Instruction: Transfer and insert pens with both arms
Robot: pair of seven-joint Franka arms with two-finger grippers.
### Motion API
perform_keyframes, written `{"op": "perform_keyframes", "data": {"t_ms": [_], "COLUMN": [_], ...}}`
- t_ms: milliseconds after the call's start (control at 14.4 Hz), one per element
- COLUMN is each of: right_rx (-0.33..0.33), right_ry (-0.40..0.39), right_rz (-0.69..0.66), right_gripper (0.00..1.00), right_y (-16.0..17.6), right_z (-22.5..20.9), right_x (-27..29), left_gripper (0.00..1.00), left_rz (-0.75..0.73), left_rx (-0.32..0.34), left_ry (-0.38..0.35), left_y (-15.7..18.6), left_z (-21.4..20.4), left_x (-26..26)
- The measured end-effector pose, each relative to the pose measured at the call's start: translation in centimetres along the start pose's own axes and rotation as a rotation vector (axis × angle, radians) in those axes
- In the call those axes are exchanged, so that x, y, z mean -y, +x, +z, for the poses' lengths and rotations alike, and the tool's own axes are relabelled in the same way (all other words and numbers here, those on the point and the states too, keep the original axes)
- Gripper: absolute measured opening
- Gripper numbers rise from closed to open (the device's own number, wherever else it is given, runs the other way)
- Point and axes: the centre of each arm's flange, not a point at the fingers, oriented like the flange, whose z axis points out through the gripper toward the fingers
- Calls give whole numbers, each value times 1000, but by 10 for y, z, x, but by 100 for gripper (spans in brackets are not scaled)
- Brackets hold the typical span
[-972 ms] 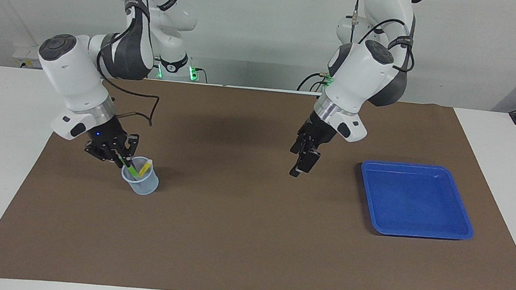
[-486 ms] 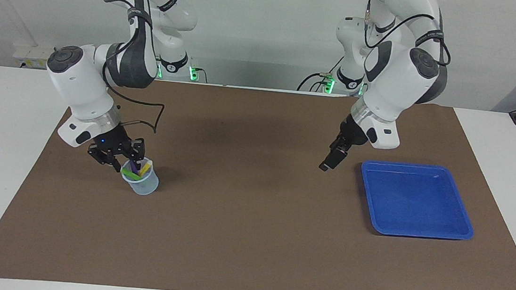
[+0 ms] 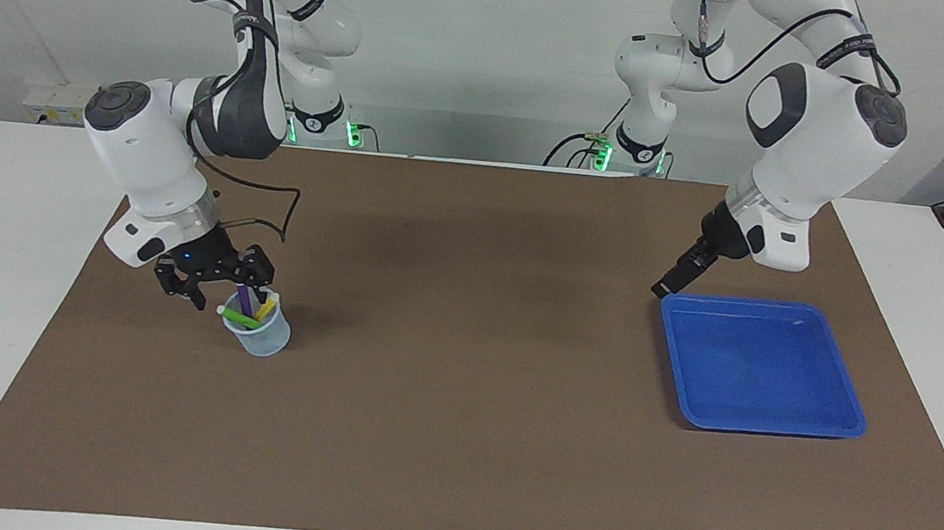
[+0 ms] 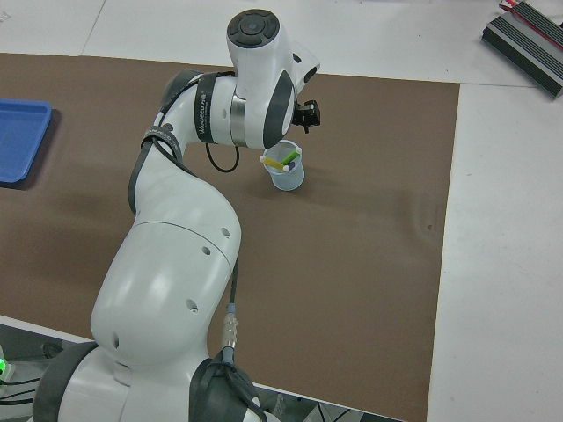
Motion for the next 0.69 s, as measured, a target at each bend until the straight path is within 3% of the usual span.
{"op": "perform_keyframes", "data": {"t_ms": [208,347,694], "right_rx": [15,27,77], "right_ry": [-17,-23,-23], "right_rz": [19,31,50], "right_gripper": [100,100,100], "right_y": [-14,-27,-48], "right_z": [-40,-68,-99], "right_x": [-12,-15,-11], "left_gripper": [100,100,100], "left_rz": [83,175,314], "left_rx": [6,-6,10], "left_ry": [16,69,133], "left_y": [-3,-6,-10], "left_z": [-26,-38,-33], "left_x": [25,39,46]}}
